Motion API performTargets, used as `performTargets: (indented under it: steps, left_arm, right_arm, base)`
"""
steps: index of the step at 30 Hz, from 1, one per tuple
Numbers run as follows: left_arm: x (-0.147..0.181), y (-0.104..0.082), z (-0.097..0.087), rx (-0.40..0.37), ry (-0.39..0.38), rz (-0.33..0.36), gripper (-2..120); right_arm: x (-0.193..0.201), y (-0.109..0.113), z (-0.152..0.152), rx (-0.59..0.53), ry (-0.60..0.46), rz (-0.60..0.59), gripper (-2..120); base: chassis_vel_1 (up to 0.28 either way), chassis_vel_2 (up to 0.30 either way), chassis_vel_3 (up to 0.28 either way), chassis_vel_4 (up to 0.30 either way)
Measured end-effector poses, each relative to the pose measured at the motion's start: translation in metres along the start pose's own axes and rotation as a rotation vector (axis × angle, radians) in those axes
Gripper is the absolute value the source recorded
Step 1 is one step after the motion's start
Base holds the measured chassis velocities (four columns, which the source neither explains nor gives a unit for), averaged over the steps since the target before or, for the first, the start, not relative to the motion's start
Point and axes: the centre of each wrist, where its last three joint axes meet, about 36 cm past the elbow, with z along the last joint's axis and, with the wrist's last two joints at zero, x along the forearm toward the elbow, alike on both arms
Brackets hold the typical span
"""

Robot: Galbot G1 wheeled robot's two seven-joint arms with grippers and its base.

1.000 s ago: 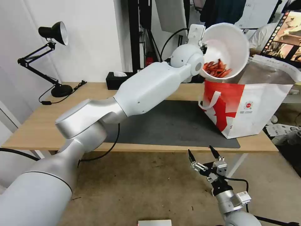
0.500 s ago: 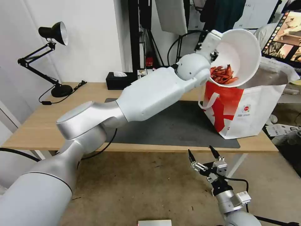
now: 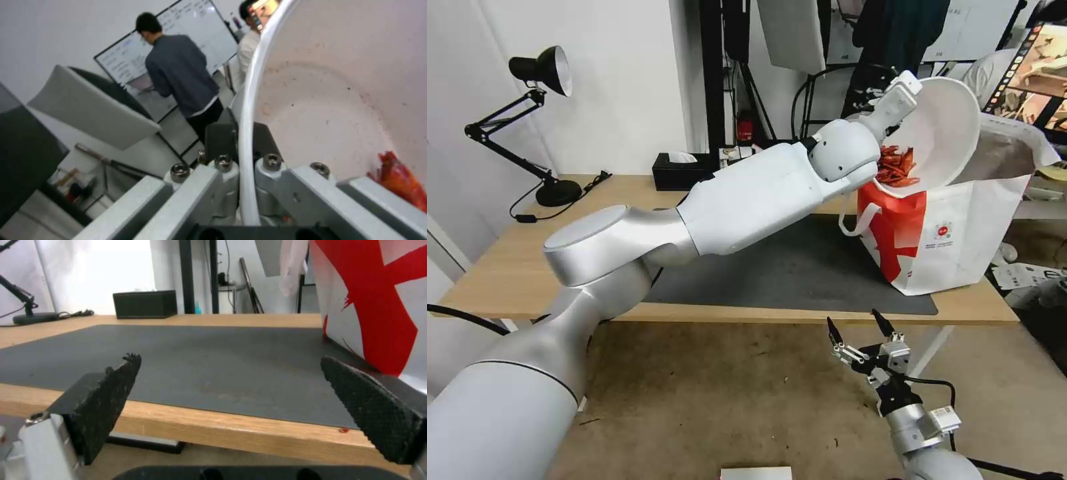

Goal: Pick up the trash from the table and place it into the takeout bag.

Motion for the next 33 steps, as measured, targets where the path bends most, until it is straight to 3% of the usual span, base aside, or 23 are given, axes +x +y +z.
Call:
performTargets:
  steps: [16, 33]
  left_arm:
    - [-0.002, 0.0, 0.004, -0.015, -0.036, 0.043, 0]
    - [0.003, -0.002, -0.007, -0.007, -0.076, 0.054, 61]
  right_arm:
    - [0.0, 0.0, 0.0, 0.0, 0.0, 0.0, 100]
    - [0.0, 0.0, 0.0, 0.0, 0.0, 0.0, 100]
  base:
    - [0.0, 0.0, 0.0, 0.0]
    - [0.0, 0.0, 0.0, 0.0]
